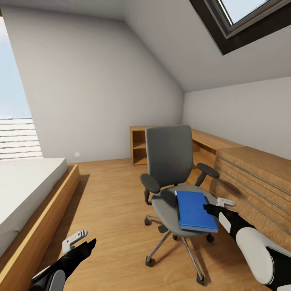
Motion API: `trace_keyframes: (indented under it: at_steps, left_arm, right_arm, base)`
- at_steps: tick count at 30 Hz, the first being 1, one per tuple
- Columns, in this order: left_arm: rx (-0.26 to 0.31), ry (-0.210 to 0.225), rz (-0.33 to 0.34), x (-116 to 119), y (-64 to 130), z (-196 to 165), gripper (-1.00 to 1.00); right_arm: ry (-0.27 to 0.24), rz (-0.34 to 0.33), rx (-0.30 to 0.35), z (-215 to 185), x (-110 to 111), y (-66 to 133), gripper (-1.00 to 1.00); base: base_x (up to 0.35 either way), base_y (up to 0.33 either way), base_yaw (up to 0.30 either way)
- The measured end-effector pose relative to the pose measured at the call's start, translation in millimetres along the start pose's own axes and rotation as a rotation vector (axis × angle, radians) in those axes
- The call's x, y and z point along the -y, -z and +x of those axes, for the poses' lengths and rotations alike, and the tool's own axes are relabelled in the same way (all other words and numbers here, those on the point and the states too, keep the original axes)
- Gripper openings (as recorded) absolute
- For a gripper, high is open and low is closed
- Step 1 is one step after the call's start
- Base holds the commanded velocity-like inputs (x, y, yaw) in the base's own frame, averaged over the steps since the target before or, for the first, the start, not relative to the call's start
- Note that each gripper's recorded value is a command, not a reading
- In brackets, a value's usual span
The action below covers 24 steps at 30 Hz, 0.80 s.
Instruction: In the bedroom, organize the workspace by keeping the computer under the desk, ensuring the monitor is on the desk, placing the keyboard on the desk next to the monitor, placing the mouse on the desk next to the keyboard, moving the folder from the swivel chair onto the desk next to the mouse, stacking the notebook on top of the folder with the pen on top of the notebook, and positioning the swivel chair next to the desk.
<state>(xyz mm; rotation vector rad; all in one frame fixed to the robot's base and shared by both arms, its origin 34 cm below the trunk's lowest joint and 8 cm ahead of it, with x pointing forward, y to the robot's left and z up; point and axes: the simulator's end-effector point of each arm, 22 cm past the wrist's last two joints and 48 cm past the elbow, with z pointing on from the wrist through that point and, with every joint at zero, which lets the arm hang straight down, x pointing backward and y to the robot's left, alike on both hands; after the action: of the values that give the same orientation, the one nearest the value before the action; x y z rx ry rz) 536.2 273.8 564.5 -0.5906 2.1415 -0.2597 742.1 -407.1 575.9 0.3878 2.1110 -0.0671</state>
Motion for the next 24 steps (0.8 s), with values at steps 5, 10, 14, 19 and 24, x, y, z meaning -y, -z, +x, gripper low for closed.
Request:
trace_keyframes:
  at_steps: [5, 10, 14, 19, 24]
  left_arm:
    - [0.0, 0.0, 0.0, 0.0, -0.1, 0.1, 1.0]
    - [0.001, 0.0, 0.003, 0.8, 0.0, 0.0, 1.0]
    - [0.001, 0.0, 0.003, 1.1, -0.1, 0.1, 1.0]
    - [0.001, -0.002, 0.0, 0.3, -0.6, 1.1, 1.0]
    - [0.0, -0.002, -0.001, 0.2, -0.7, 1.3, 1.0]
  right_arm:
    - [0.001, -0.001, 0.003, -1.2, -0.7, 0.1, 1.0]
    - [0.004, -0.011, 0.038, -7.9, -8.5, 0.6, 1.0]
    - [0.008, -0.02, 0.086, -16.6, -16.5, 1.4, 1.0]
    - [0.009, -0.022, 0.089, -16.8, -17.4, 1.5, 1.0]
    - [0.016, -0.021, 0.089, -16.7, -17.4, 1.5, 1.0]
  base:
    - [0.0, 0.0, 0.0]
    - [0.135, 0.0, 0.0]
    - [0.239, 0.0, 0.0]
    - [0.27, 0.0, 0.0]
    - [0.31, 0.0, 0.0]
